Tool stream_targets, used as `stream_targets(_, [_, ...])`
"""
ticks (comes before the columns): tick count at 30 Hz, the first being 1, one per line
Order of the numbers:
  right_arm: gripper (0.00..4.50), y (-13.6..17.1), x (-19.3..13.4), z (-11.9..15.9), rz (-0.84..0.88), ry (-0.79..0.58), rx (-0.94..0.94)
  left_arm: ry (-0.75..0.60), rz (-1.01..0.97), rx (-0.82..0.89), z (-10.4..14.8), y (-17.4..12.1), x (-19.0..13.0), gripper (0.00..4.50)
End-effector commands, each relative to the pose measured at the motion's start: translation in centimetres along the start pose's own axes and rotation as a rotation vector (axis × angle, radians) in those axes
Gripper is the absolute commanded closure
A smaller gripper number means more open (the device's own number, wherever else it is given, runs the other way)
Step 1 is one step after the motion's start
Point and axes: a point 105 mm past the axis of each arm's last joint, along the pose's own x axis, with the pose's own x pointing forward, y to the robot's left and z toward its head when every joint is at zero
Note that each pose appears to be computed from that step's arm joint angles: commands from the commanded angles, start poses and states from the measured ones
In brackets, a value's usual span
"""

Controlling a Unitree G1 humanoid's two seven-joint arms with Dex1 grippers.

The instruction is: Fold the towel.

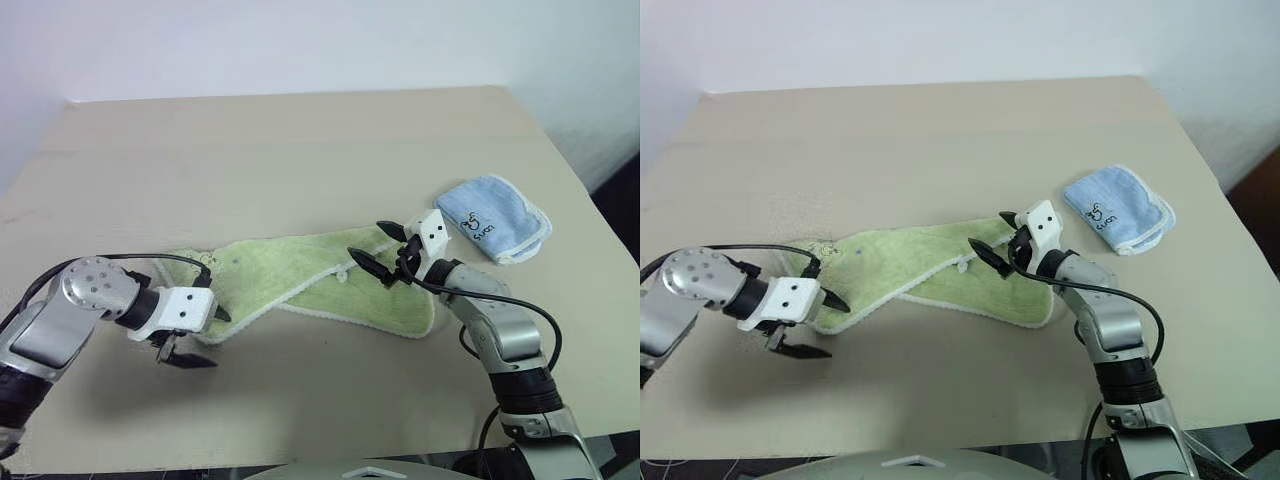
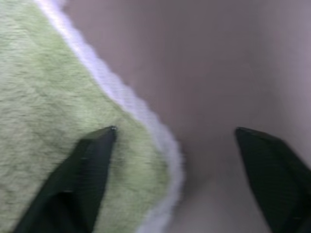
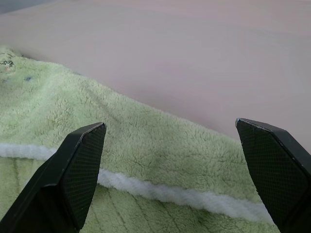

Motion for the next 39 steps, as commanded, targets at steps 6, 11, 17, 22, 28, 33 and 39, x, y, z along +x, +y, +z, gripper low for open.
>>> stream_targets(6, [0.00, -0.3, -0.8, 2.1, -0.013, -0.053, -0.033, 0.042, 0.016, -0.006, -1.8, 0.1, 0.5, 3.71])
stream_targets(11, [0.00, -0.5, -0.7, 2.2, -0.015, -0.049, -0.043, 0.017, 0.054, -0.020, -2.1, 0.2, 0.2, 4.47])
stream_targets(17, [0.00, -2.0, -1.2, 2.5, -0.053, -0.026, -0.119, -0.123, 0.227, -0.113, -0.5, 2.4, -2.3, 4.47])
stream_targets(22, [0.00, -4.7, -2.3, 2.5, -0.103, 0.063, -0.342, -0.180, 0.335, -0.137, 0.3, 2.9, -4.1, 4.47])
stream_targets(28, [0.00, -8.1, -3.8, 1.7, -0.092, 0.206, -0.589, -0.173, 0.411, -0.156, -0.3, 3.0, -5.0, 4.47])
stream_targets(33, [0.00, -9.7, -4.6, 1.1, -0.048, 0.288, -0.703, -0.157, 0.434, -0.164, -1.0, 2.9, -5.0, 4.47])
stream_targets(39, [0.00, -10.8, -3.7, 1.2, -0.026, 0.305, -0.783, -0.164, 0.438, -0.165, -1.0, 2.8, -4.5, 4.47])
